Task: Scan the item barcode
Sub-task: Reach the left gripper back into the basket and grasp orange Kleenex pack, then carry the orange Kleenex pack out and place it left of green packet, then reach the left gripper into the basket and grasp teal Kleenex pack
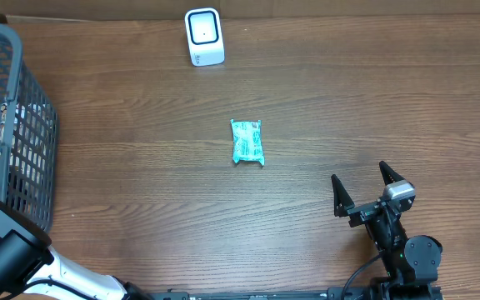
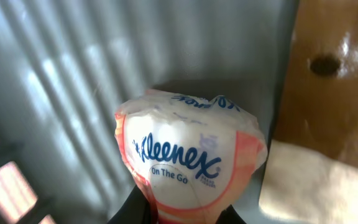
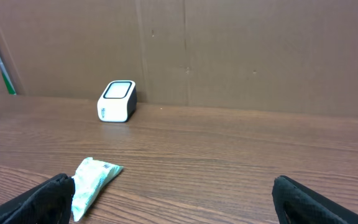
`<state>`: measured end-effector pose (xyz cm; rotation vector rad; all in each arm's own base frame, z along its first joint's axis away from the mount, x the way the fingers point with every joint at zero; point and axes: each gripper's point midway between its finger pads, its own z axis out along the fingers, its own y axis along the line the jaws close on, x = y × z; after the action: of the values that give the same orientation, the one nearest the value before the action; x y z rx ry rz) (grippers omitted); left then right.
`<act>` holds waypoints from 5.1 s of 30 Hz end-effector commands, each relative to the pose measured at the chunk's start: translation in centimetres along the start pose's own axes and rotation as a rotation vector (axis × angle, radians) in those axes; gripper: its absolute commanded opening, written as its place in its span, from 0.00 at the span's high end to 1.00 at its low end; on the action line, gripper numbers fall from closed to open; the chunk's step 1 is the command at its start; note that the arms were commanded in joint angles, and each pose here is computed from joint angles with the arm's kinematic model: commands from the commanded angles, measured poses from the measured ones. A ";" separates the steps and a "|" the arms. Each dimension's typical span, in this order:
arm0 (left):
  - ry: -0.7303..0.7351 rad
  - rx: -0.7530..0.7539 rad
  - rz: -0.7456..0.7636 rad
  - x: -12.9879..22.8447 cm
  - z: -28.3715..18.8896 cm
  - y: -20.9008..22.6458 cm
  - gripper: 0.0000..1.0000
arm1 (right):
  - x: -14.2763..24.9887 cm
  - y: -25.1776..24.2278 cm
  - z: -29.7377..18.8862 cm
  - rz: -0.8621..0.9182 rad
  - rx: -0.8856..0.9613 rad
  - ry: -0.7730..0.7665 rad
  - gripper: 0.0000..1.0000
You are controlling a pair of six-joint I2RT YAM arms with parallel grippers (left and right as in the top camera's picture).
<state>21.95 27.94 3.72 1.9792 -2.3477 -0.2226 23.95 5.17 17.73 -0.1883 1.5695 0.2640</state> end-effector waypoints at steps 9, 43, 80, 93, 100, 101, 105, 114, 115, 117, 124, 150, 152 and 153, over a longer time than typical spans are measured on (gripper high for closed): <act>-0.248 0.390 -0.001 -2.7 -18.3 -2.9 0.96 | 0.1 -0.1 0.0 -0.003 0.007 -0.006 0.00; -0.343 0.277 1.130 34.5 -20.1 -17.8 0.96 | 0.1 -0.1 0.0 -0.003 0.007 -0.006 0.00; -0.290 0.149 1.182 40.4 -13.6 -21.6 0.00 | 0.1 -0.1 0.0 -0.003 0.007 -0.006 0.00; -0.504 0.631 0.948 29.0 -33.1 -13.7 0.00 | 0.1 -0.1 0.0 -0.003 0.007 -0.006 0.00; -0.593 0.693 0.576 17.5 -36.5 -6.7 0.01 | 0.1 -0.1 0.0 -0.003 0.007 -0.006 0.00; -0.606 0.677 0.508 15.6 -36.5 -5.6 0.01 | 0.1 -0.1 0.0 -0.003 0.007 -0.006 0.00; -0.615 0.587 0.290 9.6 -35.0 -1.9 0.02 | 0.1 -0.1 0.0 -0.003 0.007 -0.006 0.00; -0.467 0.462 0.012 2.3 -27.6 1.1 0.04 | 0.1 -0.1 0.0 -0.003 0.007 -0.006 0.00; -0.454 0.448 -0.002 1.7 -26.8 1.1 0.04 | 0.1 -0.1 0.0 -0.003 0.007 -0.006 0.00; -0.421 0.417 -0.021 0.4 -25.2 1.0 0.04 | 0.1 -0.1 0.0 -0.003 0.007 -0.006 0.00; -0.330 0.195 -0.042 -3.1 -18.6 1.6 0.03 | 0.1 -0.1 0.0 -0.003 0.007 -0.006 0.00; -0.496 0.218 0.477 -8.1 -9.0 -2.7 0.00 | 0.2 -0.1 0.0 -0.003 0.007 -0.006 0.00; -0.508 0.221 0.474 -8.3 -9.2 -2.8 0.00 | 0.2 -0.1 0.0 -0.003 0.007 -0.006 0.00; -0.508 0.221 0.475 -8.3 -9.2 -2.8 0.00 | 0.2 -0.1 0.0 -0.003 0.007 -0.006 0.00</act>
<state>27.17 35.28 12.83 1.6072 -3.1505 -0.5031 23.95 5.17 17.73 -0.1882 1.5699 0.2640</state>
